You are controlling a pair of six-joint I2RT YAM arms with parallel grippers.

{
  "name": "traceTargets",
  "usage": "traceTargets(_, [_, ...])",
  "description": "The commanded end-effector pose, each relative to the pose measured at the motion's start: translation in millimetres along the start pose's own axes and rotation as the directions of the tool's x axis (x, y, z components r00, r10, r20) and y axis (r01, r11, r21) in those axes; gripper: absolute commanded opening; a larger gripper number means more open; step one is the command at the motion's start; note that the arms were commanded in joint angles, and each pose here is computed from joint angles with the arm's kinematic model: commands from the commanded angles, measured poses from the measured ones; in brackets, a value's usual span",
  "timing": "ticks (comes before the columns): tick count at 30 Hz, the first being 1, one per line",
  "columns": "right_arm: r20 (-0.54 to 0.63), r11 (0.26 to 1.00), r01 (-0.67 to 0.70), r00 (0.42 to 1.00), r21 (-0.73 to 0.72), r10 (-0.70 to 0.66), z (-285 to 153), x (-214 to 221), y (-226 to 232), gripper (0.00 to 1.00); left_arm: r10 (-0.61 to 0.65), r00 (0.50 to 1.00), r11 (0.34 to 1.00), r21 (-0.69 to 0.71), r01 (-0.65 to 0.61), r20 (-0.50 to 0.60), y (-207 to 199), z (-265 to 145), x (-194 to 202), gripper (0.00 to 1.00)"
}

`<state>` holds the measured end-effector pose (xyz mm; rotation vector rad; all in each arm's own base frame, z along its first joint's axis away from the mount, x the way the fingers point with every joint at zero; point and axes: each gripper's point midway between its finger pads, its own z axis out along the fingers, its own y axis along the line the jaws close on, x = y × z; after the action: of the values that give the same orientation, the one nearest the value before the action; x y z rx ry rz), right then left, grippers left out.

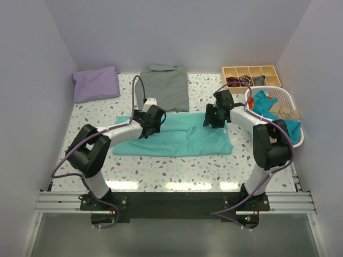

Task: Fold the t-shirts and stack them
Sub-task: Fold the tshirt

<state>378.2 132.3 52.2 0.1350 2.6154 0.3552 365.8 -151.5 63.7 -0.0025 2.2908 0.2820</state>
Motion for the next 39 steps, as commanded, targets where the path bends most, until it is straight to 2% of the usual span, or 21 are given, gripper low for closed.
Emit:
traceTargets(1, [0.009,0.999,-0.024,1.0,0.036,0.023,6.2,-10.5,-2.1,0.52,-0.003,0.999,1.0,-0.016,0.003,-0.032,1.8,20.6,14.0,0.92])
traceTargets(7, [-0.049,0.991,-0.056,0.997,0.125,0.063,20.5,4.1,-18.7,0.52,0.031,0.986,0.998,-0.056,-0.041,-0.162,7.3,34.1,55.2,0.92])
traceTargets(12, [-0.078,0.984,-0.057,0.994,0.171,0.071,33.6,6.2,-26.3,0.52,0.018,0.947,0.998,0.058,0.001,-0.321,-5.9,22.2,110.5,0.89])
traceTargets(14, [-0.085,0.983,-0.049,0.994,0.176,0.065,39.0,0.8,-24.8,0.52,0.025,0.931,0.992,0.128,0.023,-0.364,-16.4,8.4,126.3,0.86])
traceTargets(19, [-0.079,0.981,-0.026,0.996,0.191,0.042,48.3,-22.8,-20.8,0.52,0.117,0.901,0.978,0.207,-0.031,-0.417,-35.0,-39.4,165.4,0.86])
traceTargets(23, [-0.102,0.98,0.001,0.995,0.201,0.02,52.7,-32.7,-19.1,0.52,0.158,0.866,0.954,0.299,-0.011,-0.474,-51.3,-74.2,196.2,0.86])
traceTargets(30, [-0.084,0.984,0.051,0.996,0.173,-0.037,53.6,-61.5,-4.6,0.53,0.214,0.8,0.935,0.356,-0.001,-0.56,-43.8,-129.8,250.2,0.86])
traceTargets(32, [-0.132,0.982,0.074,0.99,0.171,-0.052,61.8,-56.2,-5.0,0.53,0.231,0.777,0.923,0.383,0.015,-0.586,-45.0,-144.4,262.8,0.86])
traceTargets(33, [-0.115,0.985,0.085,0.991,0.152,-0.067,63.0,-65.8,4.1,0.53,0.242,0.766,0.92,0.392,0.015,-0.596,-43.7,-154.2,272.1,0.86])
traceTargets(35, [-0.161,0.984,0.118,0.982,0.136,-0.096,73.5,-59.8,5.8,0.53,0.26,0.754,0.91,0.414,0.018,-0.604,-46.0,-165.4,278.2,0.86])
traceTargets(37, [-0.158,0.986,0.156,0.977,0.06,-0.145,77.4,-67.5,24.6,0.53,0.292,0.746,0.896,0.445,0.006,-0.599,-49.9,-178.5,281.4,0.86])
traceTargets(39, [-0.163,0.983,0.179,0.972,0.038,-0.171,79.6,-72.0,34.4,0.53,0.331,0.764,0.869,0.495,-0.017,-0.554,-59.5,-190.5,272.2,0.85])
